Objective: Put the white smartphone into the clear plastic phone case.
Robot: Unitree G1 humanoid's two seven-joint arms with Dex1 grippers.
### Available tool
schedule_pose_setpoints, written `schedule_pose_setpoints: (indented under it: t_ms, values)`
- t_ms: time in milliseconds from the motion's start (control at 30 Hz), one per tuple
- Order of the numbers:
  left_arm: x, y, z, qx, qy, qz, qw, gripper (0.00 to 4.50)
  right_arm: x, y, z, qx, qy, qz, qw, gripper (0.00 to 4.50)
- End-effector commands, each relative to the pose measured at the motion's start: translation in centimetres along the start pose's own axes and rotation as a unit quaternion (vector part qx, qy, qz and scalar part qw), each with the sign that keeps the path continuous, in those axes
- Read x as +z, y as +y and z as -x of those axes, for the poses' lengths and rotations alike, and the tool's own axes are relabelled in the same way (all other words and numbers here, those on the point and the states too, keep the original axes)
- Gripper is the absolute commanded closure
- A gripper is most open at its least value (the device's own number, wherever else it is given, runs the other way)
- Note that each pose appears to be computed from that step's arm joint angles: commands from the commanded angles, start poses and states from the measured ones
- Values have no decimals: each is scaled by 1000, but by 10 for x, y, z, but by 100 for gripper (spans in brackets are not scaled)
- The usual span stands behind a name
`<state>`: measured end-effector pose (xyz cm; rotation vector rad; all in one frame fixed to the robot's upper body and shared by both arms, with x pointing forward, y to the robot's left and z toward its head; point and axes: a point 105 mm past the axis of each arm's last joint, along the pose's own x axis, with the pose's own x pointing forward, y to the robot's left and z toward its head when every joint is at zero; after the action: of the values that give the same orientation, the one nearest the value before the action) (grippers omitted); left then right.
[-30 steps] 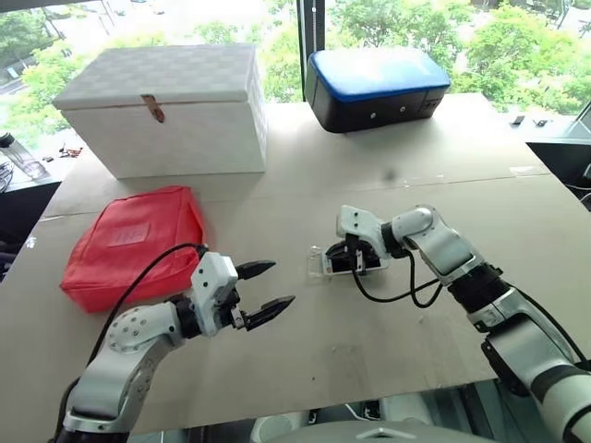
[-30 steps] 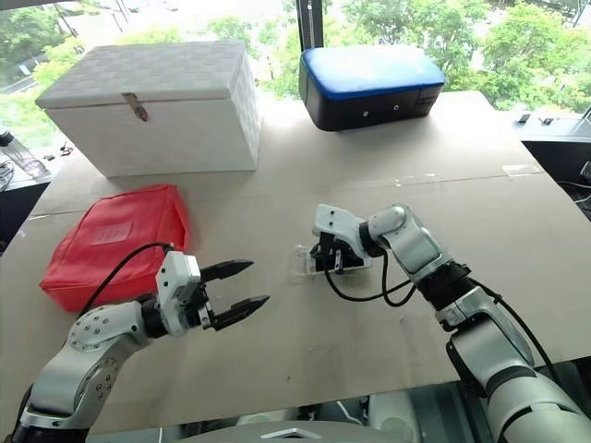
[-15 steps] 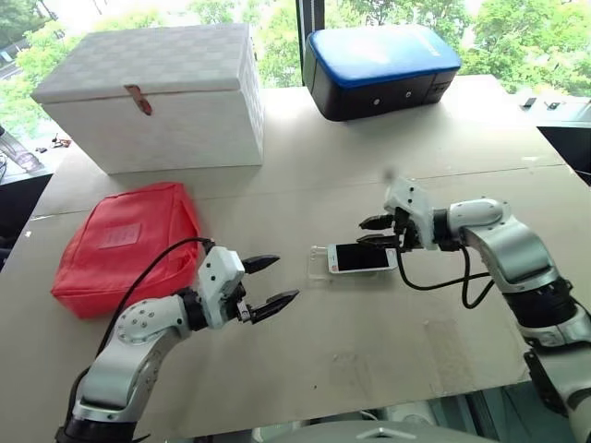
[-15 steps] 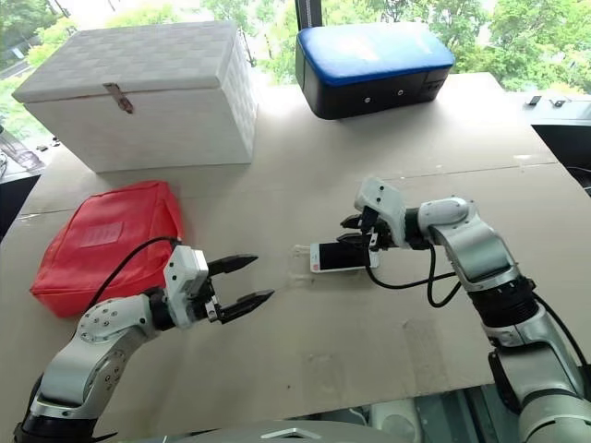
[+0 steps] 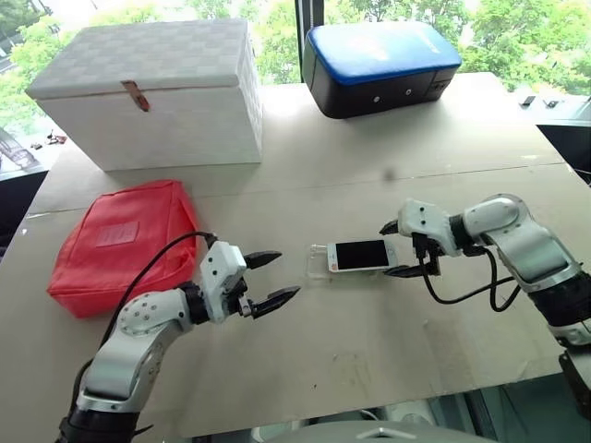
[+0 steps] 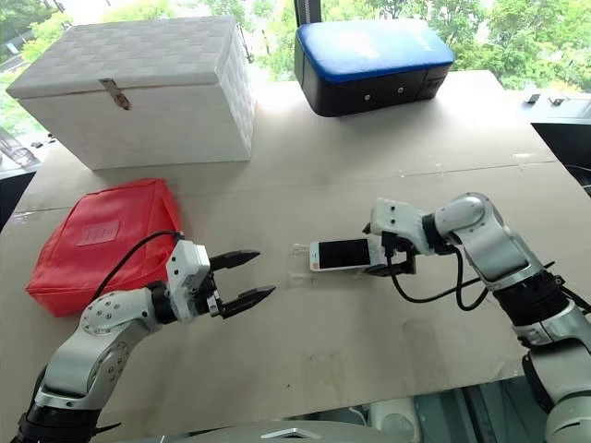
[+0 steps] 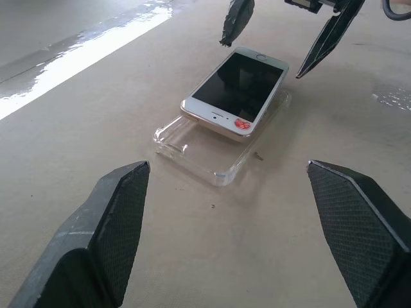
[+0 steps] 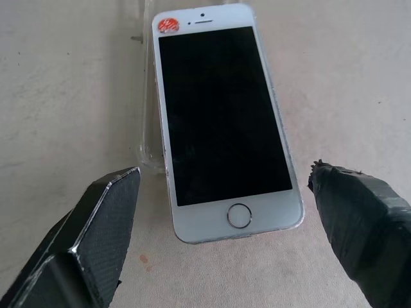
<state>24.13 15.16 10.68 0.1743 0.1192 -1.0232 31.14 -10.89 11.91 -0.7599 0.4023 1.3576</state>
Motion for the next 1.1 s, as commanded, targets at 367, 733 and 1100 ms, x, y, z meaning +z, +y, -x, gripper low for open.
schedule_pose_setpoints:
  t_ms: [367,733,1100]
  values:
    - [7,-5,2,1,-7,-12,1000,49,1,-19,-5,18,12,21,1000,5]
    - [4,-9,6,8,-6,-7,1000,49,15,-4,9,37,3,25,999,146]
    - [2,-8,2,-2,-6,-4,1000,49,0,6,11,23,72,-25,997,146]
